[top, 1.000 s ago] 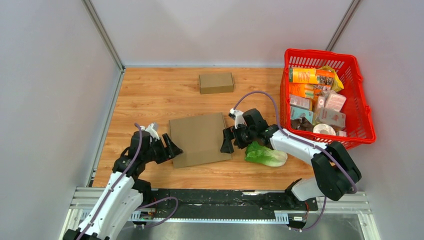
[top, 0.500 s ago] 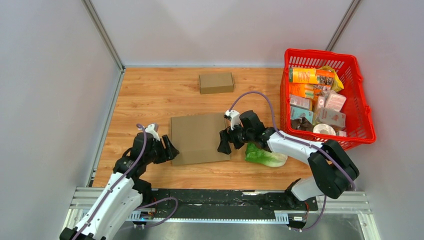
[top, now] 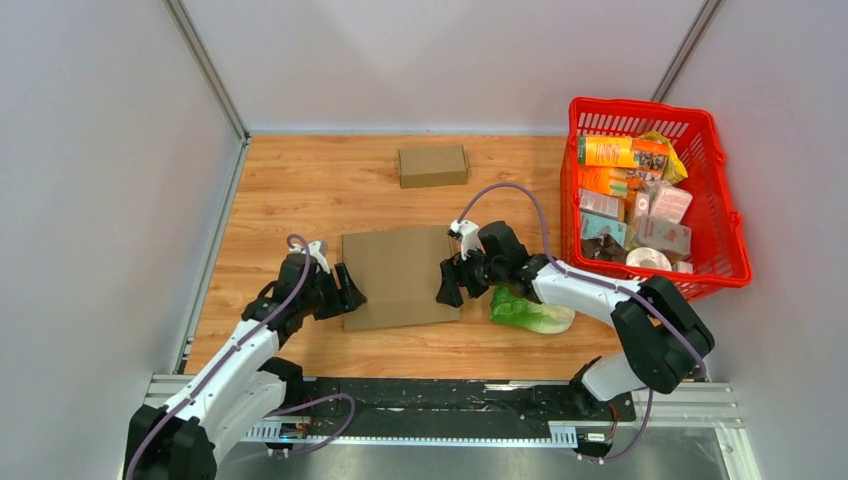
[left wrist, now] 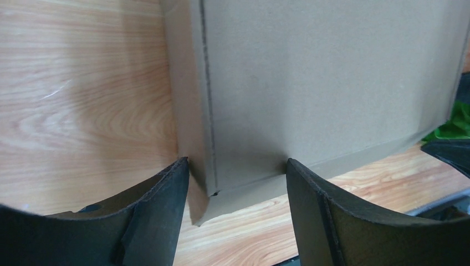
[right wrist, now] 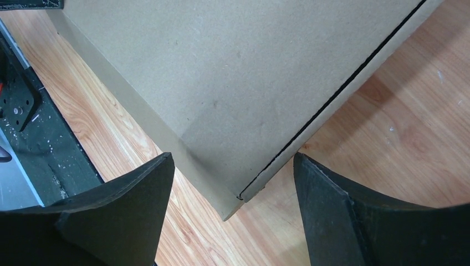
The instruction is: Fold the paper box
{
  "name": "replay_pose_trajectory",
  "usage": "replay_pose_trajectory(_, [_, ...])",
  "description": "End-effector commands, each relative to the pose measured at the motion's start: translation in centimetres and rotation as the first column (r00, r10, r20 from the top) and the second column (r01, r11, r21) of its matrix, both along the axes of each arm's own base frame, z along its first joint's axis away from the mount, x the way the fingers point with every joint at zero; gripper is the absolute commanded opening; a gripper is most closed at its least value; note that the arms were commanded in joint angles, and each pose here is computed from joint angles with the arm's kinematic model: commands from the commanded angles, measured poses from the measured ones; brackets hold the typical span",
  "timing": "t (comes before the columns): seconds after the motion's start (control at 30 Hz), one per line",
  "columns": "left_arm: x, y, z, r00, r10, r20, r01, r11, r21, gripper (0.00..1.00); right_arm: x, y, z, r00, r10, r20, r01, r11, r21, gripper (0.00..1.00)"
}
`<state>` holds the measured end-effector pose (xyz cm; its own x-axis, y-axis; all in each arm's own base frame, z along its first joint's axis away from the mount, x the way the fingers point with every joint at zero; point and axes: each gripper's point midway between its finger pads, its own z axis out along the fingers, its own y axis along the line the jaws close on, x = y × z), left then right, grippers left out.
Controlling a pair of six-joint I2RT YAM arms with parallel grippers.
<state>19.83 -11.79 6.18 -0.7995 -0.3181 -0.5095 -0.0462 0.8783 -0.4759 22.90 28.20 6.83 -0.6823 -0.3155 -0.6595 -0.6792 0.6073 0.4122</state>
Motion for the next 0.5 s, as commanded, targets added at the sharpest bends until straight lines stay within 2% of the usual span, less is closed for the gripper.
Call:
replay_pose_trajectory(0.0, [1.3,-2.3,1.3,0.991,-0.097,0.093,0.104,0.991,-0.080,0.73,-0.2,1.0,1.1,0.999,0.019,0.028,-0.020,0.999,0.038,0.80])
replay_pose_trajectory(0.07, [0.8,-2.8,1.3,0.990,-0.121,0.070,0.128,0.987,-0.102,0.69,-0.8,1.2,1.8,1.000,0.012,0.017,-0.012,0.999,0.033,0.78])
replay_pose_trajectory(0.17, [-0.3,-4.3,2.6,0.985,-0.163,0.062,0.172,0.964,-0.204,0.58,-2.3,1.9,3.7,0.997,0.018,-0.071,-0.012,0.996,0.084,0.69])
replay_pose_trajectory(0.2, [-0.9,-4.6,2.9,0.984,-0.171,0.046,0.177,0.957,-0.230,0.56,-3.0,2.2,4.5,0.993,0.028,-0.116,-0.015,0.993,0.114,0.64])
replay_pose_trajectory(0.33, [-2.5,-6.2,8.6,0.968,-0.229,0.103,0.251,0.899,-0.359,0.49,-5.6,2.6,8.7,0.943,0.000,-0.334,0.062,0.982,0.176,0.50])
replay_pose_trajectory(0.37, [-3.3,-6.6,10.3,0.961,-0.246,0.126,0.276,0.875,-0.397,0.49,-6.4,2.5,9.5,0.922,0.002,-0.388,0.070,0.983,0.171,0.50])
replay_pose_trajectory(0.4, [-3.8,-6.7,11.1,0.960,-0.254,0.119,0.280,0.867,-0.412,0.49,-7.3,3.1,11.8,0.907,0.070,-0.415,0.029,0.973,0.228,0.50])
replay_pose_trajectory(0.43, [-4.0,-6.9,13.1,0.954,-0.258,0.155,0.300,0.853,-0.427,0.49,-7.7,3.3,13.2,0.886,0.078,-0.458,0.043,0.968,0.247,0.51])
replay_pose_trajectory(0.47, [-4.8,-7.2,14.3,0.945,-0.281,0.169,0.327,0.829,-0.454,0.50,-8.4,3.1,13.6,0.861,0.080,-0.502,0.045,0.971,0.233,0.52])
